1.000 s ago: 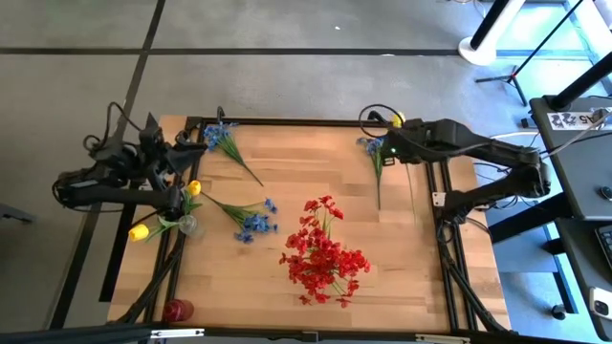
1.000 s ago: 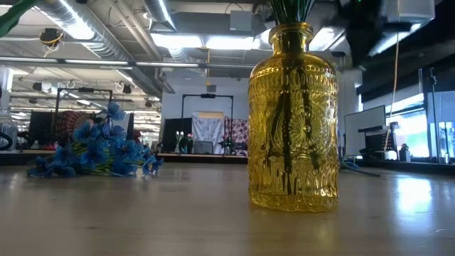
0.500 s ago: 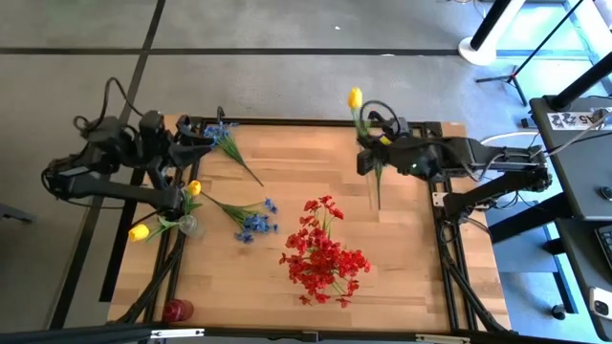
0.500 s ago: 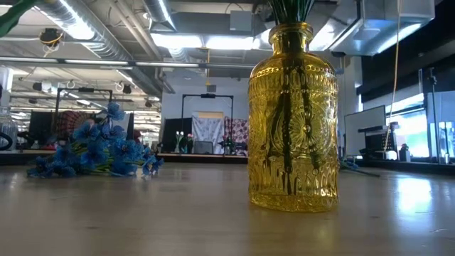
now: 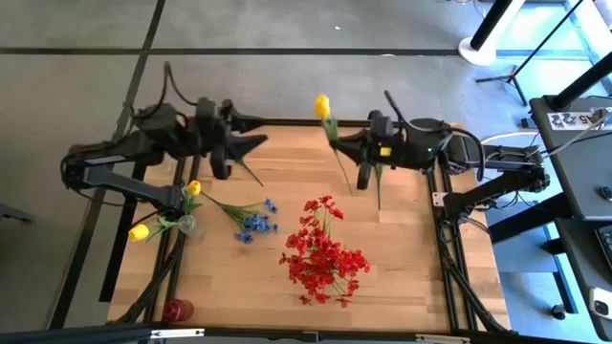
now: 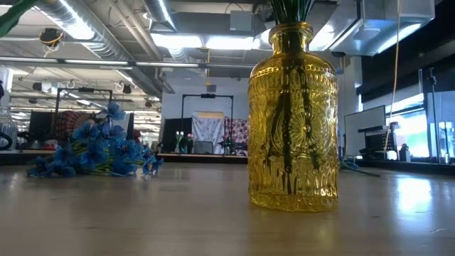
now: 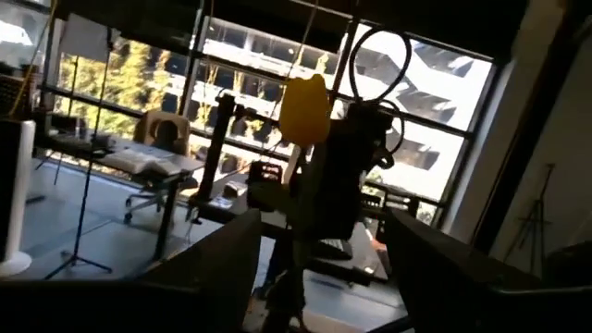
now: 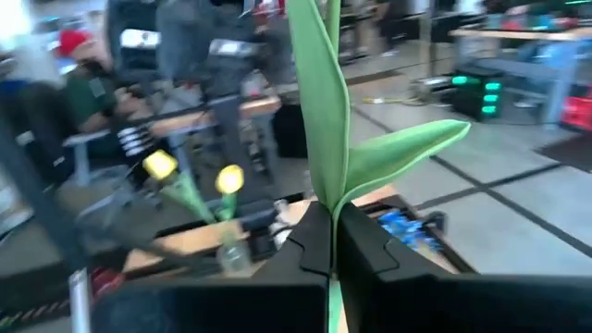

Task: Sort flowers into vase by color
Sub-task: Put the yellow tulip into the transparent vase

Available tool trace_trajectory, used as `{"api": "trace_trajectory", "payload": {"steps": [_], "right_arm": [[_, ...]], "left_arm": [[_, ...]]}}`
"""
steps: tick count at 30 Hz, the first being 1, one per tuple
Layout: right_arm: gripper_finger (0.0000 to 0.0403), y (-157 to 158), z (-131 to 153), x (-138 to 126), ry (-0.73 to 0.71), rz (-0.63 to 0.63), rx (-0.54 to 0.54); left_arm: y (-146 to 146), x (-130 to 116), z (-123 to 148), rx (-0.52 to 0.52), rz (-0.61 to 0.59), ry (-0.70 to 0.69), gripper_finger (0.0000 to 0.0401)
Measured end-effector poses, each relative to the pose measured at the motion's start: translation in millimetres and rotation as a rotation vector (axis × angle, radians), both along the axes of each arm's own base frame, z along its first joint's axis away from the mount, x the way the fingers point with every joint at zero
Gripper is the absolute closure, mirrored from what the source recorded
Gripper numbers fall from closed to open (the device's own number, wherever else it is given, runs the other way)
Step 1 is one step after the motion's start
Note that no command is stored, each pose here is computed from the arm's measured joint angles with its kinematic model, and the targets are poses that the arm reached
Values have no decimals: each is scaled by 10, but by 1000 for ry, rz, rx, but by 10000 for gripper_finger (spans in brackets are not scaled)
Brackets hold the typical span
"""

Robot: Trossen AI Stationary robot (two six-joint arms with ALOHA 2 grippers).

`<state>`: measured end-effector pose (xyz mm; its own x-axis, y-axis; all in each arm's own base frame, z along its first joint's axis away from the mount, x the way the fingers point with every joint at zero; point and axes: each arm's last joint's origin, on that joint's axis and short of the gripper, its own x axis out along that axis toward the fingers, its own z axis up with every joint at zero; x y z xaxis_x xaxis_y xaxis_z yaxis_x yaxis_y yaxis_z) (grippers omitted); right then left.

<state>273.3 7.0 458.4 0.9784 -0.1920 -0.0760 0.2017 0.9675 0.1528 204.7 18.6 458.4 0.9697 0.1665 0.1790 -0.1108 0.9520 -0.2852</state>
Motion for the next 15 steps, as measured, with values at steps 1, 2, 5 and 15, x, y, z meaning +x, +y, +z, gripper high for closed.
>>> {"api": "trace_trajectory", "payload": {"steps": [1, 2, 5, 15], "right_arm": [[400, 7, 1, 3, 1, 28, -10], [400, 17, 8, 4, -4, 60, -22], [400, 38, 70, 8, -66, 133, -38], [400, 85, 156, 162, -239, 261, -48]], "left_arm": [[3, 61, -9, 2, -7, -8, 174], [6, 123, -25, 3, -11, -11, 174], [3, 295, -68, 5, -18, -28, 176], [-5, 638, -165, 58, -148, -82, 178]]}}
